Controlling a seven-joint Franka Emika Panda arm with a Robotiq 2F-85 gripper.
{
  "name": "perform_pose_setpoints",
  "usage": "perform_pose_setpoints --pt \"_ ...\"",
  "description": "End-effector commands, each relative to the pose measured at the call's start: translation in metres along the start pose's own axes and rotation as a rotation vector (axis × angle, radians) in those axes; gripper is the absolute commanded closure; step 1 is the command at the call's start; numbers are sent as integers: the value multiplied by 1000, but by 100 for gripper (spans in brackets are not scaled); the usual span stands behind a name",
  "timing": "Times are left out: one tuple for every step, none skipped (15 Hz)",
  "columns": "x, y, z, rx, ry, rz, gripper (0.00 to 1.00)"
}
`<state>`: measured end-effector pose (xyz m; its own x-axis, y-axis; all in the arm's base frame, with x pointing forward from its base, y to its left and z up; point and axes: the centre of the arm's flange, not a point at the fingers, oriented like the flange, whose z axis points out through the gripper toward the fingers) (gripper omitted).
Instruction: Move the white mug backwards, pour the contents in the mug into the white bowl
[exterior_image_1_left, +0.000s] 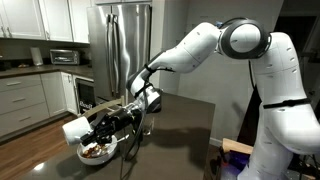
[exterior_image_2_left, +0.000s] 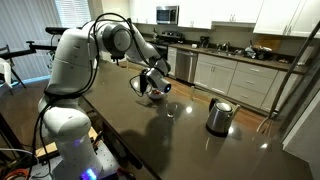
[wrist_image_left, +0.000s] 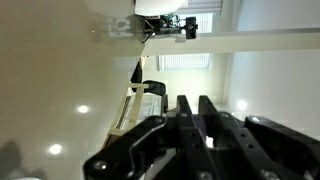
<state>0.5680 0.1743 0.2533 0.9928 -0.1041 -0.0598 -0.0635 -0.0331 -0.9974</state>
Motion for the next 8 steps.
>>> perform_pose_setpoints --pt "-10 -4 1 67 28 -4 92" --pt "-11 -4 1 90 37 1 92" --pt "-13 -3 0 103 46 5 92" --pt "-14 -3 1 118 54 11 92" --pt "-15 -3 0 134 61 14 92" --pt "-16 -3 0 146 67 18 92" --pt "-18 -3 1 162 71 20 92" --pt "-18 -3 1 172 75 22 92"
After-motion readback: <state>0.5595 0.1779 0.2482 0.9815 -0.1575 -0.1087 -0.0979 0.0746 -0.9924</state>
